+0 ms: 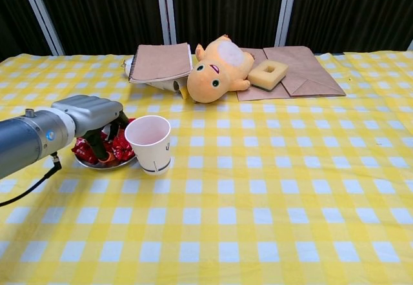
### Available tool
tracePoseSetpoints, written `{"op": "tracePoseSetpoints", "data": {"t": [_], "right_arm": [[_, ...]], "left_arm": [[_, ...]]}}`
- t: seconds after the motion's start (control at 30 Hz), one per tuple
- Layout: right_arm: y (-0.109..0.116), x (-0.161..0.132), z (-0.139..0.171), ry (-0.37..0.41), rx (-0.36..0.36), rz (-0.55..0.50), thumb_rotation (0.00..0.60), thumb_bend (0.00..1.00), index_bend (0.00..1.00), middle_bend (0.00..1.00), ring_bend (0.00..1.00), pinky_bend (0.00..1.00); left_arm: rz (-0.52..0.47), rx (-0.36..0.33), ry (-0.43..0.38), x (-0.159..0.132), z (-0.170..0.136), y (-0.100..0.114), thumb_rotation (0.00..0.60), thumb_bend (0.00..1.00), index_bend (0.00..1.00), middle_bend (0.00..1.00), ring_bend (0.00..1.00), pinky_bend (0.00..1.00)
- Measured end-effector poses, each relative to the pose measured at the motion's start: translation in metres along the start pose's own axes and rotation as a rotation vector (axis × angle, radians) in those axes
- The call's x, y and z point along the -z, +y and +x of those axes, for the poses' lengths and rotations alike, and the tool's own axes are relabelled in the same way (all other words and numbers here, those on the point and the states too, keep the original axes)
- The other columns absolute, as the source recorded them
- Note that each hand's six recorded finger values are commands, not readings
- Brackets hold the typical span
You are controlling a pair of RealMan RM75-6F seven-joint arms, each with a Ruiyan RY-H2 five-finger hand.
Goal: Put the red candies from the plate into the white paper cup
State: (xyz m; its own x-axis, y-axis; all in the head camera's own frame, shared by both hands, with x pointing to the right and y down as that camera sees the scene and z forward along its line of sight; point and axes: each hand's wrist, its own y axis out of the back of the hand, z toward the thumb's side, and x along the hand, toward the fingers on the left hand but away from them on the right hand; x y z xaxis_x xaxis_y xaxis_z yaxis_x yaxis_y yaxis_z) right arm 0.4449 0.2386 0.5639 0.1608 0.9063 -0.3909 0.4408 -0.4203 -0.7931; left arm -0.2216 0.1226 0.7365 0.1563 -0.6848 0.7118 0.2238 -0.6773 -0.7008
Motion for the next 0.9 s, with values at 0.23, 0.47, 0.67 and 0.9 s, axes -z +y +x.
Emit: {"op": "tracePoseSetpoints", "data": {"t": [0.23,0.47,0.67,0.9], "right_arm": [[0.001,0.0,0.0,-0.001,0.002,-0.001,0.6,0.42,0.0,0.0,0.0,0.0],[0.001,0.001,0.0,-0.003,0.005,-0.001,0.6,0.42,0.0,0.0,0.0,0.0],[0.0,0.001,0.0,-0.004,0.005,0.0,0.6,0.42,0.0,0.0,0.0,0.0],[0.0,0.001,-0.001,-0.004,0.005,0.001,0.6,0.42,0.0,0.0,0.0,0.0]], "left_arm": [[0.009,-0.007,0.008,0.006,-0.001,-0.001,0.6,0.37,0.57,0.6,0.92,0.94],[-0.003,-0.029,0.018,0.013,-0.002,0.005,0.6,0.38,0.58,0.62,0.92,0.94],[-0.019,-0.058,0.022,0.019,-0.003,0.02,0.6,0.38,0.59,0.62,0.92,0.94],[-0.022,-0.093,0.018,0.025,-0.008,0.043,0.6,0.38,0.59,0.62,0.92,0.94]]}}
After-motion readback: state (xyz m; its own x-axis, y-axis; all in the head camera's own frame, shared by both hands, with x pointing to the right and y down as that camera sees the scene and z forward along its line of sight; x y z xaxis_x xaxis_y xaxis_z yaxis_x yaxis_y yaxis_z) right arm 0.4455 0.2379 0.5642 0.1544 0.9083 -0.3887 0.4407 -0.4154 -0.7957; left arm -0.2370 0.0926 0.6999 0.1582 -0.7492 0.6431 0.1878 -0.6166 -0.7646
